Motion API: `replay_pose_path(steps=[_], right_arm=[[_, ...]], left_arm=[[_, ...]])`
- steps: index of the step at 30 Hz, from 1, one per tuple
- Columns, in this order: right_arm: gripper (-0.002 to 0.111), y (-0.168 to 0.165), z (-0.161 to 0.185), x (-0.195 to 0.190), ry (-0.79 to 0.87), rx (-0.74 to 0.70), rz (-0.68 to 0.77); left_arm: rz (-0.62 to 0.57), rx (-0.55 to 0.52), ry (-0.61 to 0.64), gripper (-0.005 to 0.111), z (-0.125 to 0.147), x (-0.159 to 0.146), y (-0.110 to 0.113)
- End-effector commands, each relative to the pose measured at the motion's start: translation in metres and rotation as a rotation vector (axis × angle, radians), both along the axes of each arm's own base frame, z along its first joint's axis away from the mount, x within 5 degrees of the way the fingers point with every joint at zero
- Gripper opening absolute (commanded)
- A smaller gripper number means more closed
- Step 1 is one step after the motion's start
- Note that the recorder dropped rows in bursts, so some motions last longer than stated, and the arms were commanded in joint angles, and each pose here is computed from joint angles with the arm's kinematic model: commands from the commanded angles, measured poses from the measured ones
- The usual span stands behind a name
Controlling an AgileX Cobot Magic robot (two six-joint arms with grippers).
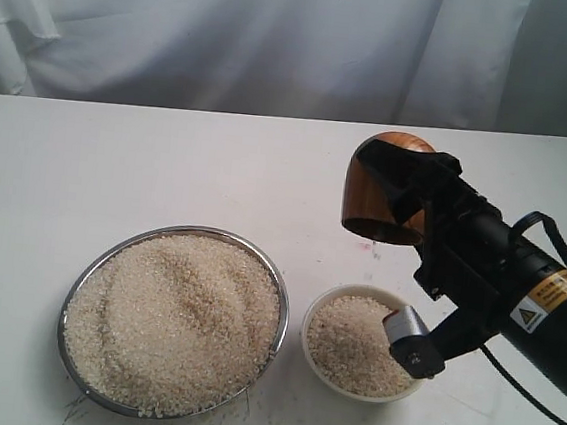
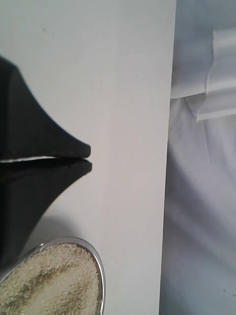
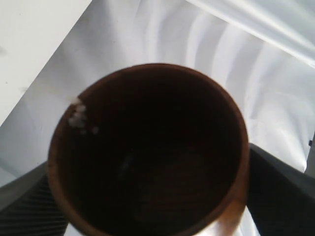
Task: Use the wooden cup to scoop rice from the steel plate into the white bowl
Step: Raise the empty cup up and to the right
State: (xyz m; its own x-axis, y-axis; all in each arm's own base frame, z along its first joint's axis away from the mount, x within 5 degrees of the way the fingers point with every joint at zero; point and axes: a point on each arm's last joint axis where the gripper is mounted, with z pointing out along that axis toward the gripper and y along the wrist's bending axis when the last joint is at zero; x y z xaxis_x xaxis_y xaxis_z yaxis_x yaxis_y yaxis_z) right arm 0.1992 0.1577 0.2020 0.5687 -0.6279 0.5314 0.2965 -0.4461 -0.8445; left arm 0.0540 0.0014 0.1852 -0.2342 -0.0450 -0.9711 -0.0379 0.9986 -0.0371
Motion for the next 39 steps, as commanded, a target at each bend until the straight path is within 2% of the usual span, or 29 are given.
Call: replay_pose_path(steps=[1, 13, 14, 17, 20, 22, 25, 28, 30, 33, 39], right_arm=[[0.000, 0.000, 0.005, -0.001, -0.034, 0.027, 0.000], [0.000, 0.000, 0.009, -0.003, -0.061, 0.051, 0.019], [0.000, 0.000, 0.008, -0.002, -0.044, 0.048, 0.015], [0.000, -0.004, -0.004, 0.001, 0.188, 0.129, -0.068], [0.000, -0.005, -0.004, 0.009, 0.413, 0.317, -0.180], [0.000, -0.002, 0.015, 0.026, 0.517, 0.589, -0.230], [0.000, 0.001, 0.071, 0.069, 0.590, 1.085, -0.216], [0.000, -0.006, 0.108, 0.102, 0.598, 1.402, -0.209], [0.000, -0.015, 0.122, 0.120, 0.651, 1.612, -0.252], [0.000, -0.025, 0.121, 0.132, 0.796, 1.733, -0.372], [0.000, -0.033, 0.107, 0.124, 1.101, 1.759, -0.587]], left_arm=[[0.002, -0.002, -0.006, 0.000, -0.001, 0.000, 0.000], [0.002, -0.002, -0.006, 0.000, -0.001, 0.000, 0.000], [0.002, -0.002, -0.006, 0.000, -0.001, 0.000, 0.000], [0.002, -0.002, -0.006, 0.000, -0.001, 0.000, 0.000], [0.002, -0.002, -0.006, 0.000, -0.001, 0.000, 0.000], [0.002, -0.002, -0.006, 0.000, -0.001, 0.000, 0.000], [0.002, -0.002, -0.006, 0.000, -0.001, 0.000, 0.000], [0.002, -0.002, -0.006, 0.000, -0.001, 0.000, 0.000], [0.002, -0.002, -0.006, 0.000, -0.001, 0.000, 0.000], [0.002, -0.002, -0.006, 0.000, -0.001, 0.000, 0.000], [0.002, -0.002, -0.006, 0.000, -0.001, 0.000, 0.000]])
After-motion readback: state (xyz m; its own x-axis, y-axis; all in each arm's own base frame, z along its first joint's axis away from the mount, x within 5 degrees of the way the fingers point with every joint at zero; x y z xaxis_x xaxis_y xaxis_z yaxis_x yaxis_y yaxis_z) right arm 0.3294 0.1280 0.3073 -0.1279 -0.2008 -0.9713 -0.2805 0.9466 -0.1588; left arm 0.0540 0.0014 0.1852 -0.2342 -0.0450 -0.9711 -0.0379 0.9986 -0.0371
